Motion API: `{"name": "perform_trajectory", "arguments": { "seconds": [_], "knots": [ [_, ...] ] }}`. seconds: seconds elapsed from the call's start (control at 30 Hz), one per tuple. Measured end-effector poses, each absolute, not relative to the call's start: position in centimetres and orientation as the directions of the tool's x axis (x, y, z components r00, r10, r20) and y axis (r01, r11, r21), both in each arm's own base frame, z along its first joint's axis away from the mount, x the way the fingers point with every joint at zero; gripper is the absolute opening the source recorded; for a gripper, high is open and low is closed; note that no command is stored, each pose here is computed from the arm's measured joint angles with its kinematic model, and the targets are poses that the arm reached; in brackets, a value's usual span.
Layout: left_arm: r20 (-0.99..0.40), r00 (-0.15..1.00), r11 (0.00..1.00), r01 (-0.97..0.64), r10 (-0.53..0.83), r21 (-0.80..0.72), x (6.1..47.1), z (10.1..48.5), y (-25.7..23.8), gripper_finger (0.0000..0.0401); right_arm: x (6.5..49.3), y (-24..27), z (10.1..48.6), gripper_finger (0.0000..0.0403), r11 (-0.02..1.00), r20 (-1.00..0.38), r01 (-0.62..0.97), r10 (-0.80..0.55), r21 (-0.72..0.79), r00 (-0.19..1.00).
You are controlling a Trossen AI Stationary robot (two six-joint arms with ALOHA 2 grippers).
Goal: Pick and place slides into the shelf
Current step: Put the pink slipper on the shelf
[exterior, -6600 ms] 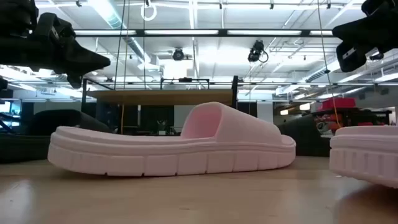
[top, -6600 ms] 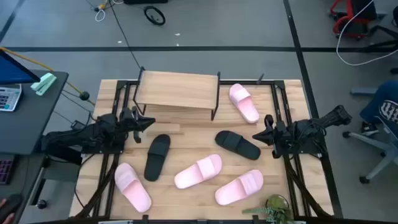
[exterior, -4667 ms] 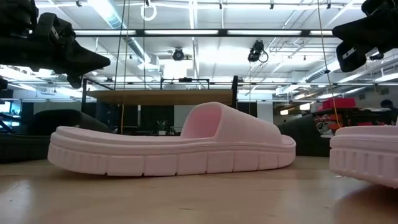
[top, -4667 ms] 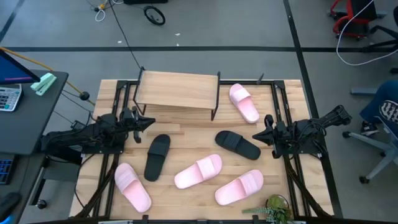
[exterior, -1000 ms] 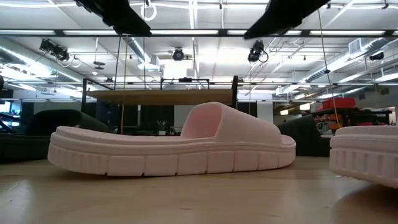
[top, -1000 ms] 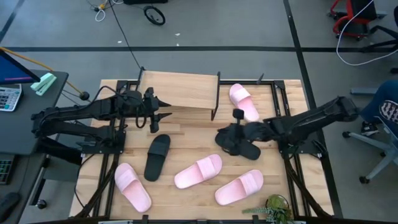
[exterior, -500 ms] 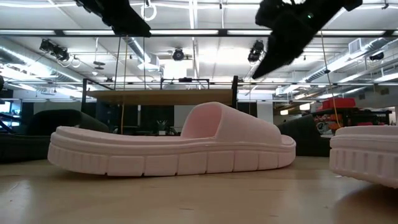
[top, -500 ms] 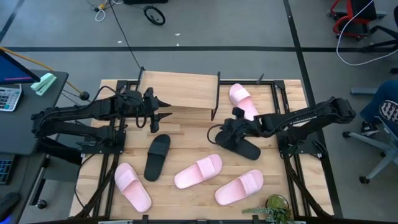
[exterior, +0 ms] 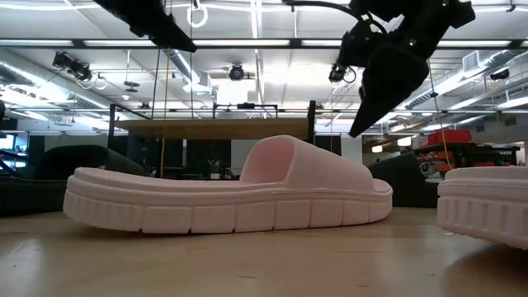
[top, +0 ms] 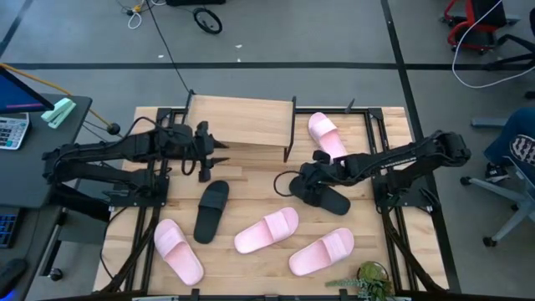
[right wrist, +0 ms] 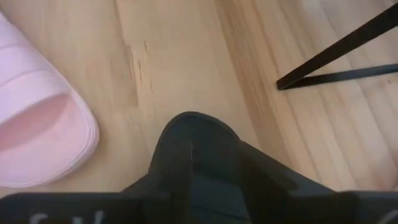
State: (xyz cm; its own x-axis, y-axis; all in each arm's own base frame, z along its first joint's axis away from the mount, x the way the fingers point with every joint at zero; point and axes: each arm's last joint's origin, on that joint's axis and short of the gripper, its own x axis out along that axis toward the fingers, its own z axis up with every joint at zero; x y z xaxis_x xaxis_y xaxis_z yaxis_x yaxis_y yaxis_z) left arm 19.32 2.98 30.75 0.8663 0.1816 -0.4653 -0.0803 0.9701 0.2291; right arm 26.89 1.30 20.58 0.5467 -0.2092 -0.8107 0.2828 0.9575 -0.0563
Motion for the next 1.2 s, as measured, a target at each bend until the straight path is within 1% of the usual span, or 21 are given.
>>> {"name": "perform_trajectory", "arguments": {
  "seconds": [0.17,0.27,0.33,0.53,0.67,0.8,0.87,1.2],
  "knots": [
    [-0.497,0.867,0.978,0.076,0.031,0.195,20.2,30.1,1.7,0.0172,26.8,0.8,20.8,0.0140,0.946,-0.808,0.324,-0.216,-0.033,0.548],
    [-0.528,0.848,0.972,0.157,-0.042,0.175,21.0,29.4,0.6,0.0172,26.6,0.5,21.2,0.0140,0.946,-0.807,0.324,-0.177,0.018,0.564],
    [-0.557,0.828,0.966,0.195,-0.069,0.170,21.7,28.7,-0.1,0.0172,26.4,0.2,21.7,0.0140,0.946,-0.802,0.322,-0.158,0.045,0.576],
    [-0.656,0.744,0.945,0.292,-0.130,0.144,24.3,25.8,-2.0,0.0172,25.7,-0.3,22.9,0.0138,0.929,-0.774,0.363,-0.176,0.074,0.608],
    [-0.661,0.733,0.930,0.337,-0.162,0.145,26.3,24.0,-3.3,0.0172,25.3,-0.5,23.7,0.0138,0.931,-0.750,0.360,-0.191,0.066,0.634],
    [-0.652,0.734,0.873,0.431,-0.192,0.228,27.9,22.5,-4.6,0.0172,24.9,-0.9,24.4,0.0137,0.914,-0.710,0.405,-0.294,-0.013,0.640],
    [-0.644,0.737,0.840,0.470,-0.205,0.272,28.5,21.9,-5.2,0.0172,24.8,-0.9,24.6,0.0137,0.906,-0.698,0.422,-0.320,-0.028,0.640],
    [-0.589,0.771,0.759,0.529,-0.243,0.380,30.6,20.0,-6.8,0.0172,24.8,-0.9,24.5,0.0138,0.924,-0.701,0.372,-0.323,-0.088,0.636]
  ]
}}
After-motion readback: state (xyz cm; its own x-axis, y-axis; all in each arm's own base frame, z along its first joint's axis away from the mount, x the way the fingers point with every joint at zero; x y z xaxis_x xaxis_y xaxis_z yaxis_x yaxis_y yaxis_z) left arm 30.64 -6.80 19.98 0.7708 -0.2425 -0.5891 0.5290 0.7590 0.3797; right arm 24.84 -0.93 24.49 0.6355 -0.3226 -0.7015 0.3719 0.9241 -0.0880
